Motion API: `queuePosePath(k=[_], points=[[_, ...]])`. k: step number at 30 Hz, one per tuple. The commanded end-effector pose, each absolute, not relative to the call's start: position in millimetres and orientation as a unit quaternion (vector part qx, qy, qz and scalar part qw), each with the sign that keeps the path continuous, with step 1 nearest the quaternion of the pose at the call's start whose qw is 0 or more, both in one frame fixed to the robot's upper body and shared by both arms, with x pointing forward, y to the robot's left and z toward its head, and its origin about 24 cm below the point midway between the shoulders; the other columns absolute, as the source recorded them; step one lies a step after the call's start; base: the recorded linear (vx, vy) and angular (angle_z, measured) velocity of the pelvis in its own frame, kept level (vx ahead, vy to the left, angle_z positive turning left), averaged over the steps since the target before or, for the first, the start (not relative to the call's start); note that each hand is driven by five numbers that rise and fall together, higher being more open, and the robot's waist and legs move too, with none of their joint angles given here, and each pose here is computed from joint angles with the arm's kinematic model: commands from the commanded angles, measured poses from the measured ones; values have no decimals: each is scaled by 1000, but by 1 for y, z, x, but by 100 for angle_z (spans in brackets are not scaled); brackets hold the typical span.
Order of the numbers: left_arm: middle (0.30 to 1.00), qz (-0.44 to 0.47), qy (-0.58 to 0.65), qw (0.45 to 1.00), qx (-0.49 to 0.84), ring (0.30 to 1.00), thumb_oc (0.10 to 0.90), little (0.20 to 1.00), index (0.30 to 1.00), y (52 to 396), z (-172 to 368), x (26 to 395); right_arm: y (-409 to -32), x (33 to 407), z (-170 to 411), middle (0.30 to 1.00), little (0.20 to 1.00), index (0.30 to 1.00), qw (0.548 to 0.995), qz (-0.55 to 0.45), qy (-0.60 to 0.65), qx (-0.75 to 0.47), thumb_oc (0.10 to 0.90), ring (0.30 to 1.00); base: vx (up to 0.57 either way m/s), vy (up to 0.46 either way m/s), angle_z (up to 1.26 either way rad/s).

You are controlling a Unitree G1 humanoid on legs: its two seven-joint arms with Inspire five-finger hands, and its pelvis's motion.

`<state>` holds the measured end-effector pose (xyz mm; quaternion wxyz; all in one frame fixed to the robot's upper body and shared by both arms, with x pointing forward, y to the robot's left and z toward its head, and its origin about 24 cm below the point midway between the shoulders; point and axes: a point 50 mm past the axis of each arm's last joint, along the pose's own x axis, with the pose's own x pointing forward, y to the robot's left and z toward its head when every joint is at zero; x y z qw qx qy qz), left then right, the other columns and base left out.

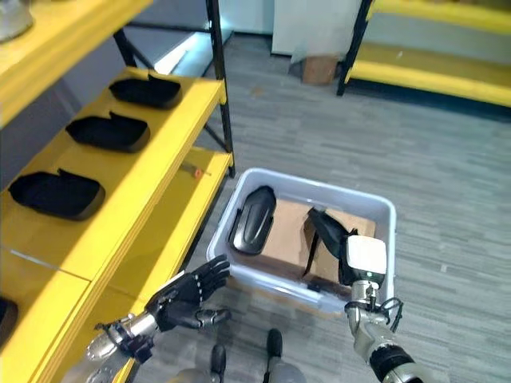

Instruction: Move parts from the plastic box to the shelf.

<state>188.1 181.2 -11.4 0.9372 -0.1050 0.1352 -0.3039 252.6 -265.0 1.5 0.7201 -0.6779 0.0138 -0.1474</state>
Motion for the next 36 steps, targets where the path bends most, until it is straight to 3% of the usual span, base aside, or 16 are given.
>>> queuePosePath(k=[1,8,20,26,36], points=[[1000,-338,38,934,-107,1000,900,1000,1000,172,20,202,-282,276,65,300,300,300,679,-219,-124,-690,400,300,23,66,-14],[1000,-322,29,939,-119,1000,900,1000,1000,175,18,203,-252,268,114,300,300,300,723,-178,-249,-620,400,300,15,132,-15],[1000,-327,28,938,-108,1000,900,1000,1000,170,20,205,-221,244,127,300,300,300,808,-120,-284,-502,400,300,-18,96,-15],[1000,-279,9,955,-100,1000,900,1000,1000,182,31,213,-212,234,136,300,300,300,822,-101,-322,-459,400,300,-186,-157,20],[1000,-226,29,966,-121,1000,900,1000,1000,192,19,190,-207,228,142,300,300,300,828,-79,-340,-439,400,300,-105,-181,24]])
